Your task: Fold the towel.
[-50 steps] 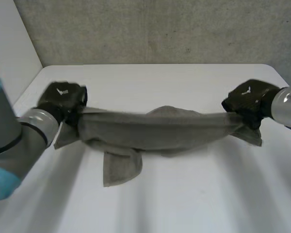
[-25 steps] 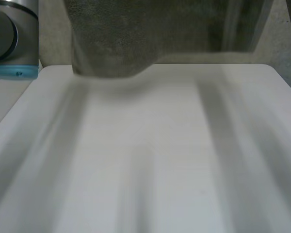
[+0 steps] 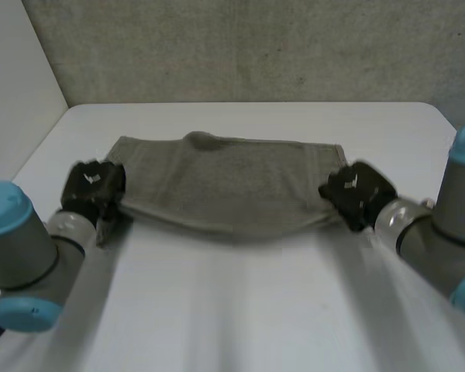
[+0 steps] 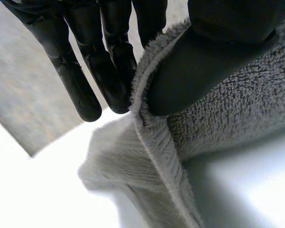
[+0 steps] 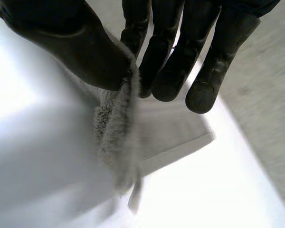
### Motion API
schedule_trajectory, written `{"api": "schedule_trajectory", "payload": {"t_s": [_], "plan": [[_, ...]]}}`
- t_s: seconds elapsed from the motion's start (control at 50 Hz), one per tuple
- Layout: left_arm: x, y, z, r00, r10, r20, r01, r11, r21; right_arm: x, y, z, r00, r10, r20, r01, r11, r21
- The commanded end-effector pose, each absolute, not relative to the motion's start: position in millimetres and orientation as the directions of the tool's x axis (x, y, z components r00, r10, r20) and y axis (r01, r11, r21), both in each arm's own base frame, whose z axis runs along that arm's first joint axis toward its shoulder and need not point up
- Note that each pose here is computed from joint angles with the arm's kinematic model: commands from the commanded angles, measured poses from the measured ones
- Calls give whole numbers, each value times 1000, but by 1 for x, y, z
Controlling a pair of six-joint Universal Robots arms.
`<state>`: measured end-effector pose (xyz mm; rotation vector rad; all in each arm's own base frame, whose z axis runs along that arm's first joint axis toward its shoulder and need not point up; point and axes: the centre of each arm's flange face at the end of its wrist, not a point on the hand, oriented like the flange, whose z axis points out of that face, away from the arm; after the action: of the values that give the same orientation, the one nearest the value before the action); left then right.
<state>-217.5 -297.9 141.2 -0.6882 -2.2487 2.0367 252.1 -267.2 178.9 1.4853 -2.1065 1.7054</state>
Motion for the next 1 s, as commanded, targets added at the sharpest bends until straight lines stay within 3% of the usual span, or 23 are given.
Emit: {"api": "schedule_trajectory", "payload": {"t_s": [0.02, 0.5, 1.0], "plan": [[-219, -288, 127, -832, 396, -389, 433, 23, -901, 245, -252, 154, -547, -638, 542, -682, -36, -731], [-207, -301, 131, -836, 330, -439, 457, -26, -889, 208, -285, 159, -681, -500, 535, -623, 11, -782], [-203, -299, 132, -837, 335, -432, 456, -8, -890, 210, -283, 156, -673, -497, 547, -628, -6, -778]]}}
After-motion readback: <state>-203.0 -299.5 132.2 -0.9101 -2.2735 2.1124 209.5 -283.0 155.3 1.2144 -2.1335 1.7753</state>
